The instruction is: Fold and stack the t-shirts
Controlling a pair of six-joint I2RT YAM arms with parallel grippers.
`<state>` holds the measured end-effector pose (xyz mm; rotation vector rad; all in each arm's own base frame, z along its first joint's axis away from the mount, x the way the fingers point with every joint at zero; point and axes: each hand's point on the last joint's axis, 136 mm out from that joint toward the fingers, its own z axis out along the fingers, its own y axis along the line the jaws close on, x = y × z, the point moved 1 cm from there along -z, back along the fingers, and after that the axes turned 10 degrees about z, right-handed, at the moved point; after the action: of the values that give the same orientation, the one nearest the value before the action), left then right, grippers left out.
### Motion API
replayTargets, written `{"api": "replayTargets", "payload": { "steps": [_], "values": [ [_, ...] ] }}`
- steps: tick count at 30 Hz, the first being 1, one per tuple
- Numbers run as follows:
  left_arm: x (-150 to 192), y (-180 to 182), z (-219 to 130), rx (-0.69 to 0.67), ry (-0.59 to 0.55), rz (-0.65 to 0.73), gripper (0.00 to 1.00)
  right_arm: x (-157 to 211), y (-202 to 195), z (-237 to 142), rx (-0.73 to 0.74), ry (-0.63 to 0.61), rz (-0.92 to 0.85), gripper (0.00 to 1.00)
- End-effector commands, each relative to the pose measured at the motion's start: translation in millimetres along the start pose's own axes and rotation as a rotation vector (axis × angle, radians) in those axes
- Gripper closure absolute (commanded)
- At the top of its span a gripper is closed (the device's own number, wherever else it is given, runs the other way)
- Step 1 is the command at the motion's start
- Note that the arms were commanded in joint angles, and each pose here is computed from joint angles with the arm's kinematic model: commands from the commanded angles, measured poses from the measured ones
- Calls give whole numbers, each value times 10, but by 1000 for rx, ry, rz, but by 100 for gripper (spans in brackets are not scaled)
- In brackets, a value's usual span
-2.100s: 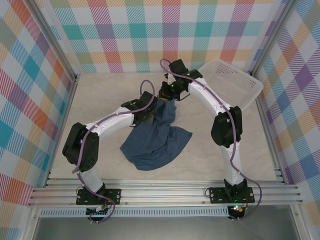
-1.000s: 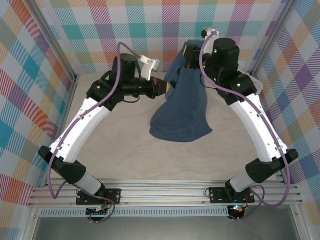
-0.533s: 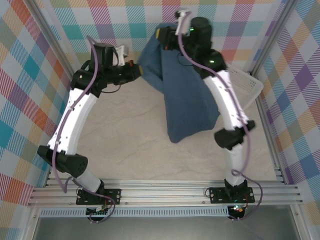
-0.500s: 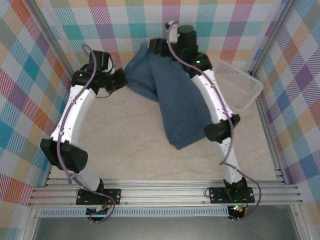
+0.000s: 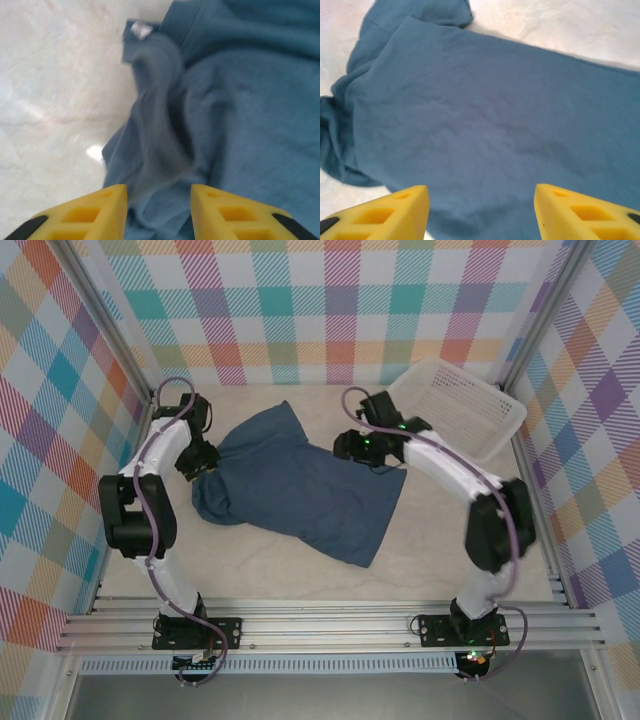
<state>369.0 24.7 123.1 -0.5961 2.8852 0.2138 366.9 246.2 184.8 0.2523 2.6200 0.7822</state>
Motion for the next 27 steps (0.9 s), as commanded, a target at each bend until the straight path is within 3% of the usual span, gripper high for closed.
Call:
{"api": "replayTargets", "payload": {
  "steps": [1,6,11,14,19,21,23,25,27],
  "values": [
    [253,84,-327,-3,-59,5,55,325,-330,-114,40,16,43,39],
    [826,103,-224,84,61,-73,49,1200,-790,3,95,328,163,36],
    [863,162,67,166,106,-196,46,1660,-992,217,127,546,232,36],
    [813,192,214,148,162,-211,46,1792,-1086,300,167,615,279,36],
    [761,102,424,168,169,-194,47,1855,-1187,412,187,612,332,46],
    [698,24,516,199,155,-186,61,1846,-1213,461,197,599,351,56],
    [629,-47,537,233,133,-187,82,1792,-1190,504,190,575,365,73],
    [576,-68,485,240,116,-181,96,1707,-1161,511,190,536,363,90],
    [537,-50,367,228,83,-154,100,1571,-1129,459,206,477,336,98]
  ]
}}
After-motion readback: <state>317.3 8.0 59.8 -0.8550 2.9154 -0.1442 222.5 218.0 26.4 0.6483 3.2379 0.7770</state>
